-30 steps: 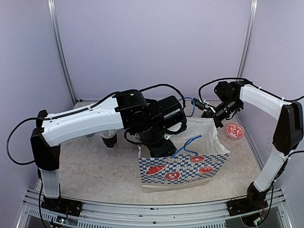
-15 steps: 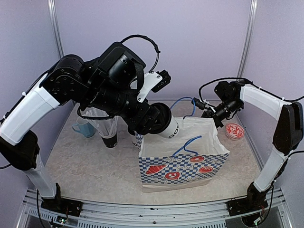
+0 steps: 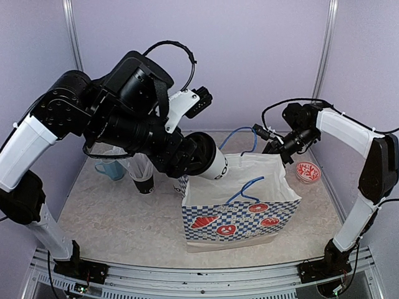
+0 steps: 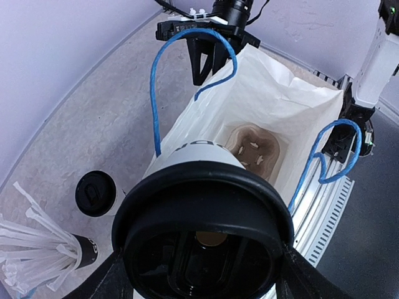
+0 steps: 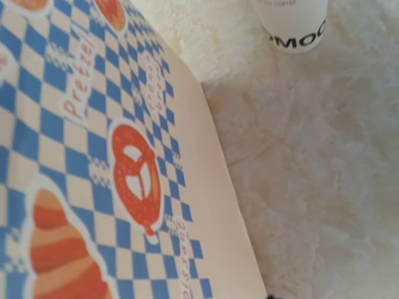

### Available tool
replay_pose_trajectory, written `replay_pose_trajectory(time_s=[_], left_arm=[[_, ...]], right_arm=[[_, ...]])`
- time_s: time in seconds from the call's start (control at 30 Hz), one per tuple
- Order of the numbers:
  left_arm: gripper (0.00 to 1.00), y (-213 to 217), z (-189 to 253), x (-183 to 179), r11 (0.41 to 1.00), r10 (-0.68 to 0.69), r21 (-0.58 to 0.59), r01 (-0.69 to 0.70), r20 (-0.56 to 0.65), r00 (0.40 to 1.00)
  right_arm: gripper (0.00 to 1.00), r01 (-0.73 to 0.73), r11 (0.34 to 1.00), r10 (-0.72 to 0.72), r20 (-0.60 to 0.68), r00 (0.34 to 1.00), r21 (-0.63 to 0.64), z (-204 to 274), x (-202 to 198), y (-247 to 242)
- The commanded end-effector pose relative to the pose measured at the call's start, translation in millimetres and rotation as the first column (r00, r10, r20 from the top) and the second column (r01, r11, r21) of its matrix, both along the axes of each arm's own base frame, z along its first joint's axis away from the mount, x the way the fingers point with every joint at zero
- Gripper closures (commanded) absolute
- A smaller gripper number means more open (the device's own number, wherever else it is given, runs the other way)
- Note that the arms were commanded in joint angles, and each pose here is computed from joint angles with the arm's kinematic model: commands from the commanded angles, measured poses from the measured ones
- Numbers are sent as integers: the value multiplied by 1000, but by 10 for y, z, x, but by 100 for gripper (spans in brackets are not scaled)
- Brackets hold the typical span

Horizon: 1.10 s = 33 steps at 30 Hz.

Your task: Pack the takeout coffee

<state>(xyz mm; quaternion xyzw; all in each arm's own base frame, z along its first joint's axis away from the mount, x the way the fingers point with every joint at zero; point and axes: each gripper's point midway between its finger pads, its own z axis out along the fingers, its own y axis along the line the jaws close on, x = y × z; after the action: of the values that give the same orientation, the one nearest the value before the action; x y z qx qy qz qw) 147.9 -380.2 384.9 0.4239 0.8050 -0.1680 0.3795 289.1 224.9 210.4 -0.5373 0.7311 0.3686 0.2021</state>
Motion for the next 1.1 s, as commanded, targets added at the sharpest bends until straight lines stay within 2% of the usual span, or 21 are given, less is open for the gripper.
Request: replay_pose_trajectory(time_s=[0.0, 0.1, 0.2, 0.37, 0.47, 0.57, 0.7, 0.83, 0.97, 1.07], left_arm=[[37, 125, 35, -77, 1000, -9, -5, 9, -18, 1000], [37, 88, -91, -100, 998, -39, 47, 39, 8, 999], [37, 135, -26, -40, 999, -9, 53, 6, 57, 998], [38, 431, 306, -3, 991, 128, -52, -125, 41, 991], [40, 760, 491, 21, 959, 240, -156, -237, 2, 971], [41, 1060, 470, 48, 918, 330, -207, -337, -69, 941], [43, 1382, -4, 244, 878, 438, -118, -463, -191, 879], [45, 1496, -448, 300, 848, 508, -15, -530, -269, 818], [43, 1528, -810, 294, 837, 540, 87, -540, -290, 790], [41, 1509, -1272, 244, 835, 550, 224, -503, -312, 775]], right_arm=[[55, 11, 998, -14, 54, 998, 56, 330, 3, 5], [53, 3, 996, -10, 78, 997, 85, 484, -19, 22], [52, 3, 995, -13, 101, 995, 97, 589, -37, 21], [52, 8, 996, -19, 123, 992, 87, 625, -54, -5], [51, 11, 996, -22, 127, 992, 86, 629, -58, -8], [51, 14, 995, -26, 131, 991, 94, 642, -55, -1], [51, 17, 995, -31, 130, 991, 102, 638, -39, 10], [51, 17, 994, -30, 119, 992, 104, 619, -37, 17], [51, 20, 995, -30, 108, 994, 96, 587, -39, 11], [50, 18, 995, -29, 107, 994, 97, 580, -44, 12]])
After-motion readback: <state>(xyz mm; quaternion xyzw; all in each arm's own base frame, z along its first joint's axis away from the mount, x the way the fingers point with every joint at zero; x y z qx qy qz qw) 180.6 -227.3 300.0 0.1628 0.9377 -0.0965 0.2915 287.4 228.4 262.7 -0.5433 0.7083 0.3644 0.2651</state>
